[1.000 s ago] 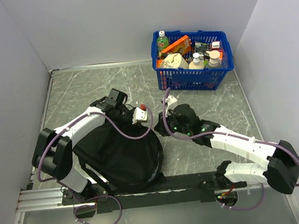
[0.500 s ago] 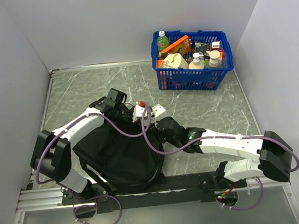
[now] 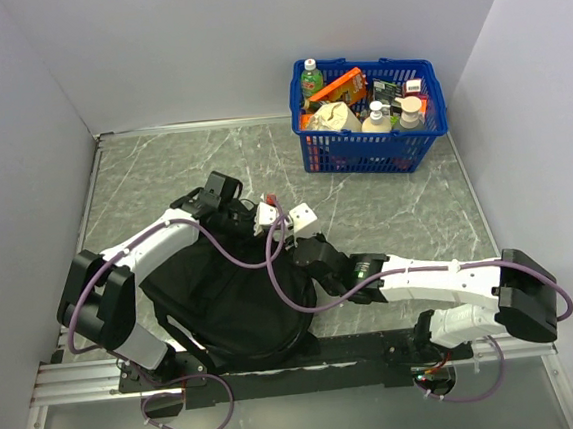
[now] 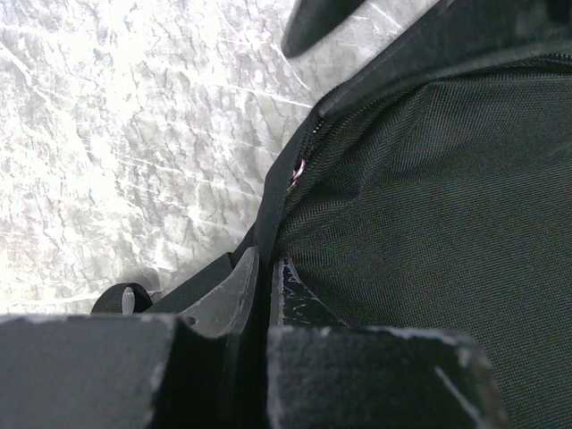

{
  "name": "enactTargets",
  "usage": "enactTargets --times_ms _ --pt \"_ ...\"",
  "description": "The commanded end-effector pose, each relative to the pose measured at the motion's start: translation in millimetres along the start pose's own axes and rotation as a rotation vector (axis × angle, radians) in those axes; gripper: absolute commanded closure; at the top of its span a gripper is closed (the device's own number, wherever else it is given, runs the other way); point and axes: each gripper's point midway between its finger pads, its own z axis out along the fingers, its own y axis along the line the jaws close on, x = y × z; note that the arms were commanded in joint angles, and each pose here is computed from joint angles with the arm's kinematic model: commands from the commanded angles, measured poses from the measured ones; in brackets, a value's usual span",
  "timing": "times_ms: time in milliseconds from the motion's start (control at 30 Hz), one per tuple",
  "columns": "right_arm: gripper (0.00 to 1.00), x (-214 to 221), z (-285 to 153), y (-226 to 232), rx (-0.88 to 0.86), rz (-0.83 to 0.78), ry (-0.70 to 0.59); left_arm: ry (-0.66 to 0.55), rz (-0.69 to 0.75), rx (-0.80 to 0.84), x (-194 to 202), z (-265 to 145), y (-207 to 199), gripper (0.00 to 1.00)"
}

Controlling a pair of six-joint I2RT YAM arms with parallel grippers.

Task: Pack the student bag
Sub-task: Zip the student bag at the center of the board.

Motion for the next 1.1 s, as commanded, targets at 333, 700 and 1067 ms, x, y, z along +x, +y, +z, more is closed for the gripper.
enactTargets --times_ms 333,700,1067 --pt "0.98 0.4 4.0 31.6 -0.155 0.048 0.009 -0.076 -0.012 0.043 -24.0 -2.5 -16.9 0.99" --pt "1.00 10.6 2.5 3.4 -0.122 0.134 0.034 -0.072 -0.001 0.035 -24.3 -2.3 -14.5 0.99" --pt "1.00 8.0 -4.7 -25.8 -0.203 0.328 0.035 -0.071 0.003 0.041 -24.8 -1.1 -16.5 0.99"
